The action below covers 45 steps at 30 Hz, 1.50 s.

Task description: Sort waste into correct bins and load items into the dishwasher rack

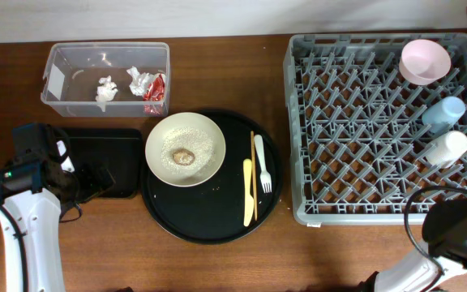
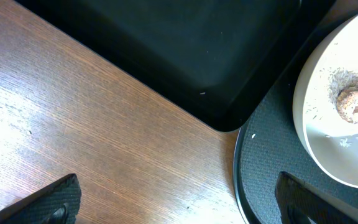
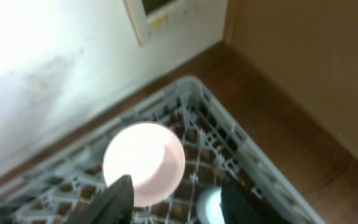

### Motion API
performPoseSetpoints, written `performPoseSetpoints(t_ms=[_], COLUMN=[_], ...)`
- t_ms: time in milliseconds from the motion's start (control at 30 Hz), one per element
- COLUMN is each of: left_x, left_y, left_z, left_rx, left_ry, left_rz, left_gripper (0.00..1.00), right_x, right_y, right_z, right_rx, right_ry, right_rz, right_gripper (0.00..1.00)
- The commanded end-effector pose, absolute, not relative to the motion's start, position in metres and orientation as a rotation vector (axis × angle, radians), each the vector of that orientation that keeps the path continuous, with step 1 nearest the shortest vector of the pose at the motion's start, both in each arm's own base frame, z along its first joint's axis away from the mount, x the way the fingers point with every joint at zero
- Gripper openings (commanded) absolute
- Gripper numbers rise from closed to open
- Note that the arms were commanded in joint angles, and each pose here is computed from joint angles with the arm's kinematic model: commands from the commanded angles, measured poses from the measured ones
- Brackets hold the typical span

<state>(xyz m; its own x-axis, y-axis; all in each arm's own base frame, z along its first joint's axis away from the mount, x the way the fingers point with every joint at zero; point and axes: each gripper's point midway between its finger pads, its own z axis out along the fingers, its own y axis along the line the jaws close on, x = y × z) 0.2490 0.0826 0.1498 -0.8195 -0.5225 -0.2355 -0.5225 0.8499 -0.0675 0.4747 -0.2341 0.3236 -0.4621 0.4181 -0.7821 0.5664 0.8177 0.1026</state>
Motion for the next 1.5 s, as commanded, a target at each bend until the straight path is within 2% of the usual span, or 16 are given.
performPoseSetpoints(t_ms=[0,133,267,300,333,567,600,633,667,767,833,867,967,1067,1267,1467], left_x=[0.251,0.251,0.251,0.251,0.251,0.251,0.251,0.251,0.251,0.251,0.251,0.251,0.251,0.251,0.251,0.251], left_y=[0.078,0.078,0.078,0.078,0.078,0.077,0.077,0.077,0.077,0.077,0.077,0.077,0.077,0.077,0.077,0.077], left_z=[0.153,0.153,0.153,0.153,0.153,0.153,0.153,0.153,0.153,0.153,0.153,0.153,0.153,0.153,0.153,0.153], left_rx=[-0.811,-0.811,-0.811,-0.811,-0.811,-0.810,-0.810,-0.810,-0.810,-0.810,-0.809,-0.809,-0.809,-0.809,-0.809,-0.809], left_ry=[2.764,2.764,2.764,2.764,2.764,2.764,2.764,2.764,2.764,2.764,2.764,2.764,2.764,2.764,2.764,2.763], left_rz=[-0.046,-0.045,-0.045,-0.045,-0.045,-0.055,-0.055,-0.055,-0.055,-0.055,-0.055,-0.055,-0.055,-0.054,-0.055,-0.055], left_gripper=[1.00,0.99,0.99,0.99,0.99,0.99,0.99,0.99,0.99,0.99,0.99,0.99,0.99,0.99,0.99,0.99], right_x=[0.494,0.502,0.503,0.504,0.505,0.515,0.515,0.515,0.517,0.524,0.504,0.486,0.456,0.462,0.457,0.481], right_y=[-0.242,-0.246,-0.248,-0.248,-0.249,-0.252,-0.252,-0.251,-0.250,-0.261,-0.304,-0.318,-0.321,-0.282,-0.280,-0.251], right_z=[0.244,0.157,0.120,0.116,0.116,0.102,0.096,0.095,0.098,0.152,0.230,0.251,0.270,0.296,0.288,0.198], right_rx=[0.809,0.895,0.953,0.957,0.955,0.942,0.945,0.945,0.939,0.862,0.821,0.860,0.963,0.950,0.928,0.691], right_ry=[2.281,2.439,2.486,2.490,2.483,2.467,2.476,2.479,2.474,2.378,2.247,2.197,2.119,1.970,1.915,2.051], right_rz=[-0.083,0.012,0.018,0.020,0.018,0.025,0.028,0.029,0.028,-0.049,-0.485,-0.686,-1.061,-1.310,-1.518,-1.574], right_gripper=[0.49,0.47,0.38,0.32,0.19,0.26,0.22,0.10,0.04,0.04,0.04,0.04,0.04,0.04,0.04,0.04])
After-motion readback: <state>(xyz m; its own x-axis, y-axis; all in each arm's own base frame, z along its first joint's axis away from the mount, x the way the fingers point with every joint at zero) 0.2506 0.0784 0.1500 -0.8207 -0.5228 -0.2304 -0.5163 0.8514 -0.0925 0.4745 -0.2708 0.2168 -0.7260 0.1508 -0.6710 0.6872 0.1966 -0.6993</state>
